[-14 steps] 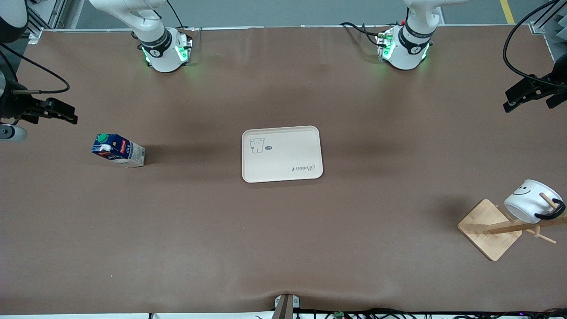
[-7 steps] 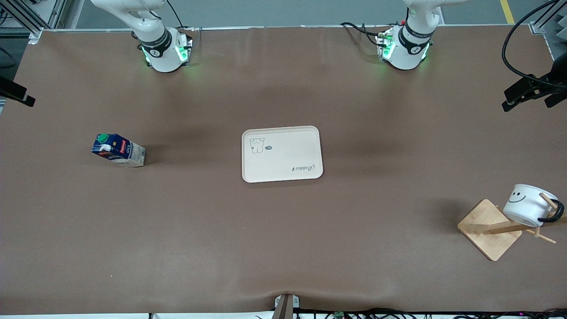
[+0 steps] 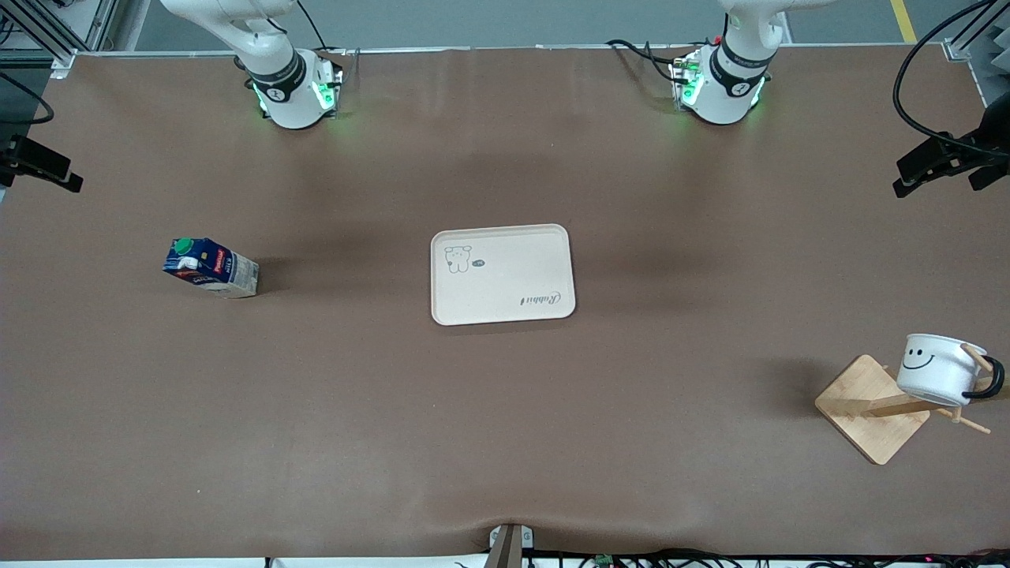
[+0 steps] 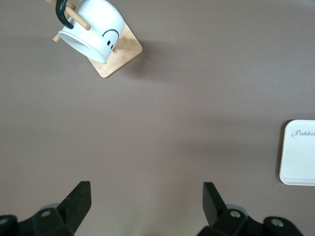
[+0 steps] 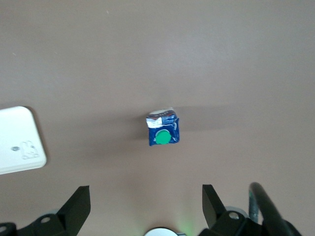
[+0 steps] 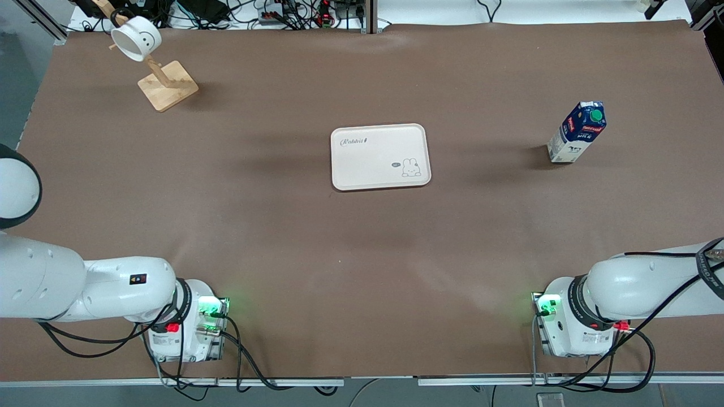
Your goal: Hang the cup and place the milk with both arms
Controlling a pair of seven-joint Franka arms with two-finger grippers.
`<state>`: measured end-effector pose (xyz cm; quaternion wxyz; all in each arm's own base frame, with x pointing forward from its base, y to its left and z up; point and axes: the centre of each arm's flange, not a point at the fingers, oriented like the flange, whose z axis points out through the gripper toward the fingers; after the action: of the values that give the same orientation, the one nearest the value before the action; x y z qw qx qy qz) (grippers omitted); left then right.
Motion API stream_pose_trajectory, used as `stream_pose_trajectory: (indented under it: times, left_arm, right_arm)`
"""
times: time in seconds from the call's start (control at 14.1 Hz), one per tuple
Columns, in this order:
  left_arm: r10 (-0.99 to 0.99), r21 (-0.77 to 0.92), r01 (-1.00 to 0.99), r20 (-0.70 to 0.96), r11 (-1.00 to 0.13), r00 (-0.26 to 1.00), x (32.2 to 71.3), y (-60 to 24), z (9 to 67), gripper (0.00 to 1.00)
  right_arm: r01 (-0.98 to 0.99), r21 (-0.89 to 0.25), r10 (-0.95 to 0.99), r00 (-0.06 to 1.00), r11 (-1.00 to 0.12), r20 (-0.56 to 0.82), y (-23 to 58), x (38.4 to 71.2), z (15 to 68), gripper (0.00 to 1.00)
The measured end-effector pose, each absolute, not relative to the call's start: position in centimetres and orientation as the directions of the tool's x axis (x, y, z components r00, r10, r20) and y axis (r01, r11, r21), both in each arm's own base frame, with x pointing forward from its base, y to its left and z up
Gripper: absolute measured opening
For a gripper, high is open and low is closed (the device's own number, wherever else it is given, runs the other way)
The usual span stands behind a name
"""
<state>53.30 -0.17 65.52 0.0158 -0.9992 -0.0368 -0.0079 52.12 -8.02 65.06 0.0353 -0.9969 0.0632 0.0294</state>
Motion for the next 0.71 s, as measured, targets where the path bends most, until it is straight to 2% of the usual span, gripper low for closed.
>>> stream_pose_trajectory:
  times: [0.21, 0.5, 0.71]
  left_arm:
    - [0.078, -0.029, 0.080, 0.041, -0.996, 0.996, 53.6, 0.2, 65.4, 1.00]
    - [0.116, -0.023, 0.120, 0.142, -0.993, 0.983, 55.0, 2.6, 61.8, 1.00]
    - [0.153, -0.018, 0.161, 0.223, -0.987, 0.963, 55.4, 5.1, 57.9, 1.00]
  right_arm:
    - [-0.116, -0.095, -0.114, 0.993, -0.989, -0.026, -8.7, 51.8, 66.8, 1.00]
    - [-0.088, 0.047, -0.089, 0.996, -0.995, -0.025, -8.5, 52.0, 66.8, 1.00]
    - [-0.075, 0.021, -0.075, 0.997, -0.997, -0.020, -7.4, 52.4, 66.6, 1.00]
